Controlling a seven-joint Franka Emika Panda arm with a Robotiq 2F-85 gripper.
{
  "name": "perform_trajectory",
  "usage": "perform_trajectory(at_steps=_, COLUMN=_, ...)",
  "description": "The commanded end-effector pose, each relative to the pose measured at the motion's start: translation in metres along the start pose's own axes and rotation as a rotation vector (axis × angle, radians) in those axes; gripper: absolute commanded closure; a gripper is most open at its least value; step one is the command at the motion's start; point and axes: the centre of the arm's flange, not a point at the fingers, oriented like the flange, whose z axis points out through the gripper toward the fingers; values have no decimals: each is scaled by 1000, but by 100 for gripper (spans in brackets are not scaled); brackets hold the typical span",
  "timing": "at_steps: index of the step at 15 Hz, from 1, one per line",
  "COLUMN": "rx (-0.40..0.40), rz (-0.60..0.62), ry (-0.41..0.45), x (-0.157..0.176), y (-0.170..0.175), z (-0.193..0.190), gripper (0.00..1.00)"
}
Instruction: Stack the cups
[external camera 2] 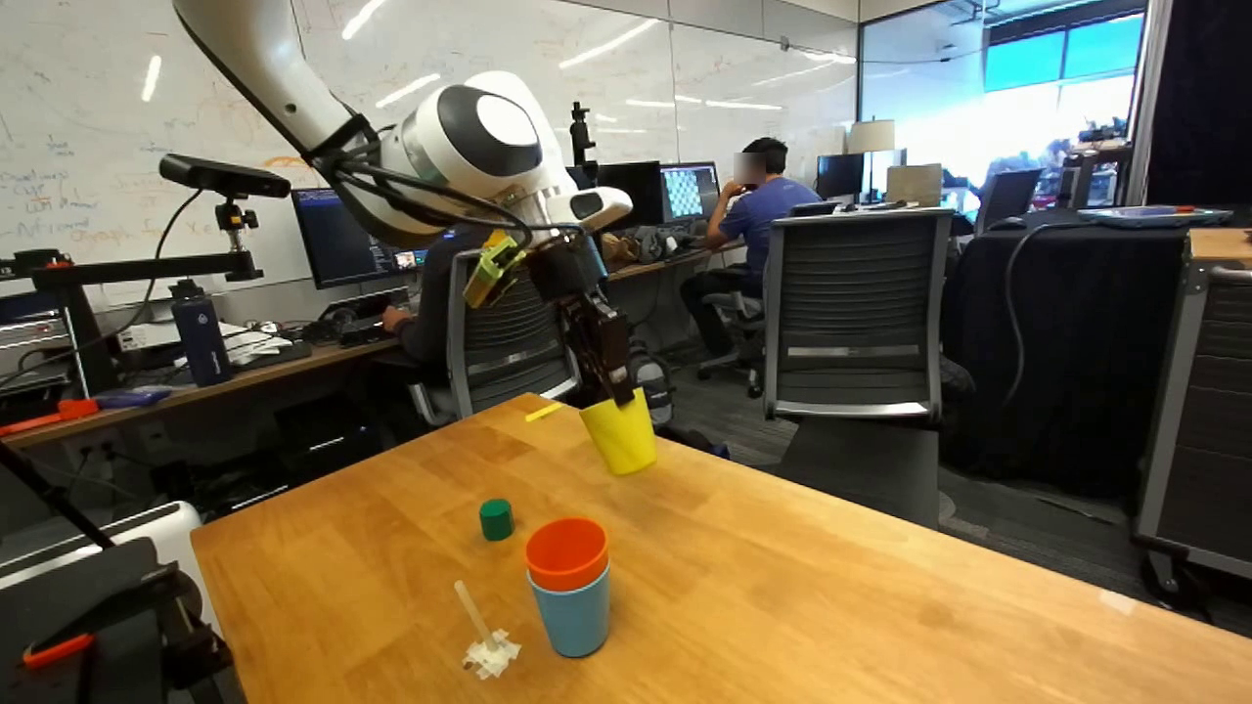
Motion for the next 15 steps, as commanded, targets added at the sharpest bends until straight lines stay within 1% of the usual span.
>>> perform_trajectory(at_steps=1, rx=26, rz=33, ry=14, x=-25, y=25, z=-39, gripper=99)
perform_trajectory(at_steps=4, rx=38, rz=39, ry=14, x=-44, y=35, z=-53, gripper=99)
perform_trajectory(at_steps=7, rx=49, rz=53, ry=4, x=-63, y=46, z=-58, gripper=99)
perform_trajectory(at_steps=11, rx=40, rz=72, ry=-20, x=-87, y=57, z=-51, gripper=99)
perform_trajectory(at_steps=15, rx=31, rz=95, ry=-52, x=-104, y=69, z=-38, gripper=99)
